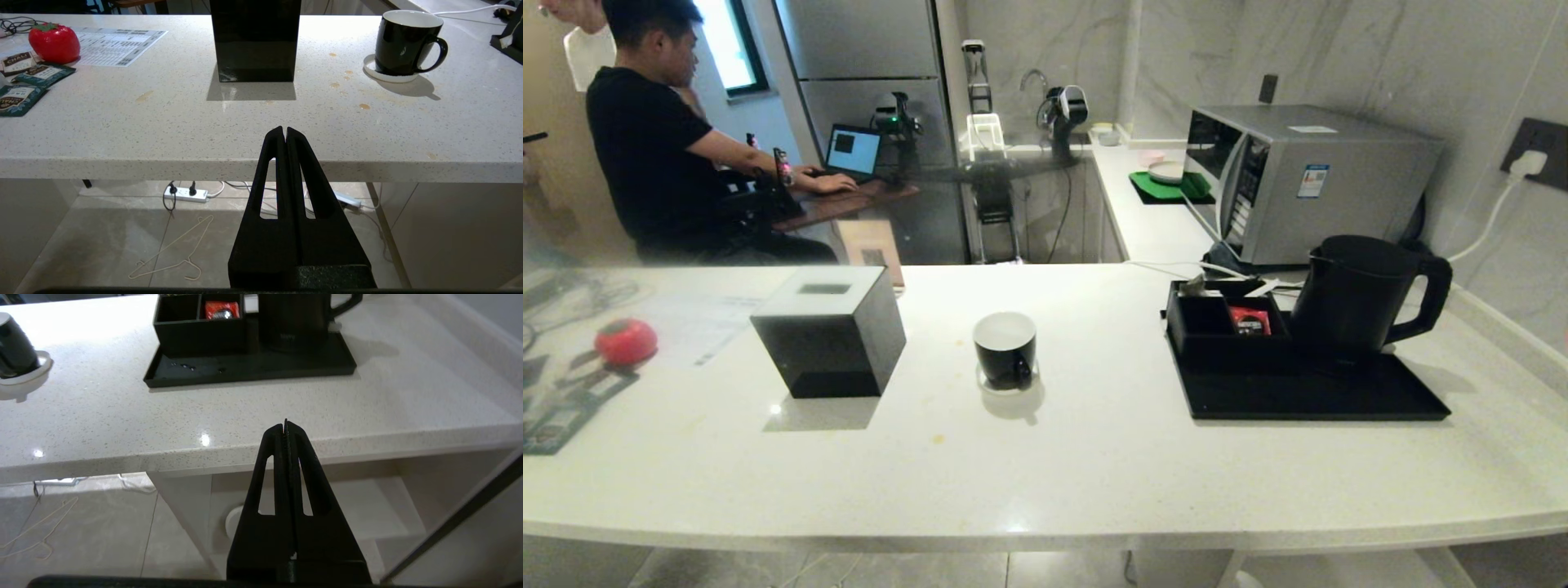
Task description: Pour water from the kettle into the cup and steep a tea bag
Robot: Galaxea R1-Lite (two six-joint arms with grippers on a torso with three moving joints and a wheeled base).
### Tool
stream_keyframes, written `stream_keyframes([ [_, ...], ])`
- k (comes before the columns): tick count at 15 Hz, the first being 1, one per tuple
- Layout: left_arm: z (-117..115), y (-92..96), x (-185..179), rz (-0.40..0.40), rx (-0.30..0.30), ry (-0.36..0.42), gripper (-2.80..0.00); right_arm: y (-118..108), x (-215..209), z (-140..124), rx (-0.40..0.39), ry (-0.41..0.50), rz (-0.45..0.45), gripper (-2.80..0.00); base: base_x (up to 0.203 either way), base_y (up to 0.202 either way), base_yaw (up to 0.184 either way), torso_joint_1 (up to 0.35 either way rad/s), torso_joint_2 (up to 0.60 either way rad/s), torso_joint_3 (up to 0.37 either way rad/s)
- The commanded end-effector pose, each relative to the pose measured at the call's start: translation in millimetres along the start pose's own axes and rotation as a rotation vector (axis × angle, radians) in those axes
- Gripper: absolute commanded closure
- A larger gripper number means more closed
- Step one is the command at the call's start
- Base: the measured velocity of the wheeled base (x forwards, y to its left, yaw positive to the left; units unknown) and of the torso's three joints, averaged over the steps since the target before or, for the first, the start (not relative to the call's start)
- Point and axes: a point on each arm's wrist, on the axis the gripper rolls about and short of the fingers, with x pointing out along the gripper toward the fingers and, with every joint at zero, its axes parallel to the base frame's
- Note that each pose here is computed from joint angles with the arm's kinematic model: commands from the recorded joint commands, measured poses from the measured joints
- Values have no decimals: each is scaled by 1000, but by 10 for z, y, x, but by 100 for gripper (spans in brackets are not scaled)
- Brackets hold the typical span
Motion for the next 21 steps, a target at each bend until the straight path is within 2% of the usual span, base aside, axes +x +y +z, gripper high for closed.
stream_keyframes([
  [1,1,0,1,1,0,0,0,21,174,155,11,103,-14,0,0,0,0,0,0,0],
  [6,1,0,1,1,0,0,0,64,552,439,44,239,-44,0,0,0,0,0,0,0],
  [9,1,0,1,1,0,0,0,66,906,508,49,286,-107,0,0,0,0,0,0,0],
  [14,1,0,1,1,0,0,0,-67,1476,547,76,281,-236,0,0,0,0,0,0,0],
  [17,1,0,1,1,0,0,0,-126,1665,538,73,264,-263,0,0,0,0,0,0,0],
  [21,1,0,1,1,0,0,0,-270,1889,443,81,291,-328,0,0,0,0,0,0,0],
])
